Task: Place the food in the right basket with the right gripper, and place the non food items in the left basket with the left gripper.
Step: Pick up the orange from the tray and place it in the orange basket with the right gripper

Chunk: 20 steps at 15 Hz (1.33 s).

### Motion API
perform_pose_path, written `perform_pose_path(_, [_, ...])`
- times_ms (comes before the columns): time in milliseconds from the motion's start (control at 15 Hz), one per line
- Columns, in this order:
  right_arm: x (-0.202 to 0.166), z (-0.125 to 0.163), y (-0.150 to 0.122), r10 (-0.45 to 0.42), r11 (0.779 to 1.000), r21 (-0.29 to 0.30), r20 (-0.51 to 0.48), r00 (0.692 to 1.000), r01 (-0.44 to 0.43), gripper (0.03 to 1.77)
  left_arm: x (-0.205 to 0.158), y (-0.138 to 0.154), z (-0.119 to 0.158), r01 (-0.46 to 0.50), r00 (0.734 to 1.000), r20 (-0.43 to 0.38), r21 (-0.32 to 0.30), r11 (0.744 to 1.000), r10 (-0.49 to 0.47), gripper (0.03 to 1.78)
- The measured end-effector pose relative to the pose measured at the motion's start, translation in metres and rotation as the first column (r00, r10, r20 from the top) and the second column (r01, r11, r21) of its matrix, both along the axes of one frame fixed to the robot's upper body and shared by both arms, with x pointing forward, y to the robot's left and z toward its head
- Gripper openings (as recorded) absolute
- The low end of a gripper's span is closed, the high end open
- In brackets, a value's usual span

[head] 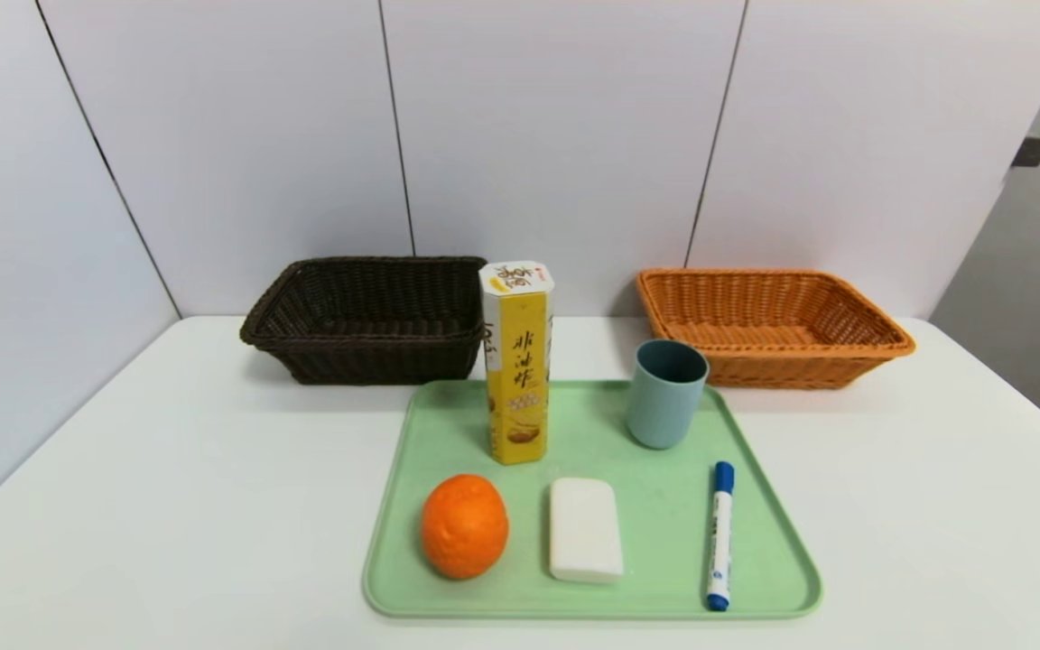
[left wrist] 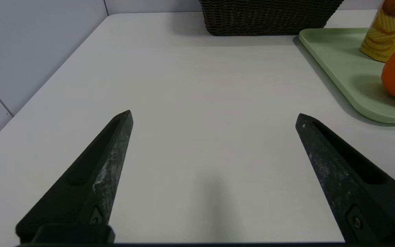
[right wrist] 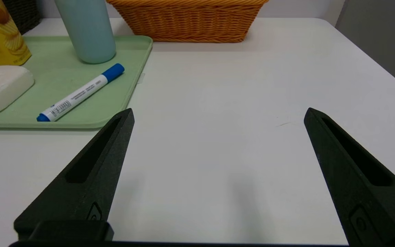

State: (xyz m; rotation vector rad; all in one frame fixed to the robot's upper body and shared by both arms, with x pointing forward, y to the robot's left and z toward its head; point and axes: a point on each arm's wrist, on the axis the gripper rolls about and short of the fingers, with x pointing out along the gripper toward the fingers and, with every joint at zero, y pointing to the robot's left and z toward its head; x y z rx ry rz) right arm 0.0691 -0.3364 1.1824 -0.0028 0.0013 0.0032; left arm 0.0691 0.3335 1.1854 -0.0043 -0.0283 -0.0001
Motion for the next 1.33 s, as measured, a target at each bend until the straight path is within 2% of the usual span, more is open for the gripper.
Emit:
perform_pose_path(333, [0.0,0.0,0.0,0.0,1.0,-0.008,0.003,1.0,0.0,1.71,0.0,0.0,0.0,-0.001,1.0,0.0,0.004,1.0,0.001,1.69])
perform_pose_path(467, [0.0,0.0,0.0,-0.001,1.0,-0.006,0.001,1.0,0.001,1.71,0.0,0.0,0.0,-0.001,1.0,-0.005,0.027,1.0,0.001,1.69])
perform_pose_path(667, [-0.005,0.016,0.0,0.011,1.0,-0.006,0.043,0.999,-0.011,1.71,-0.007,0.0,0.018,0.002,1.0,0.022,0.045,0.999,-0.003,1.69])
perform_pose_path(867, [-0.017,0.067,0.001,0.034,0.999,0.005,0.07,0.997,-0.035,1.71,-0.028,-0.001,0.062,0.038,0.999,0.025,0.046,0.998,-0.04,1.69])
perform_pose_path(1000, [-0.018,0.11,0.001,0.041,0.998,0.043,0.054,0.998,-0.044,1.71,-0.036,-0.002,0.093,0.092,0.995,-0.03,0.042,0.995,-0.091,1.69])
perform_pose_path(1200, [-0.009,0.178,0.001,0.052,0.991,0.123,0.001,0.999,-0.052,1.71,-0.025,-0.003,0.145,0.13,0.986,-0.105,-0.006,0.991,-0.13,1.69])
perform_pose_path(1333, [0.009,0.212,0.001,0.062,0.985,0.168,-0.074,0.995,-0.049,1.71,-0.007,-0.003,0.175,0.139,0.977,-0.155,-0.046,0.989,-0.144,1.69])
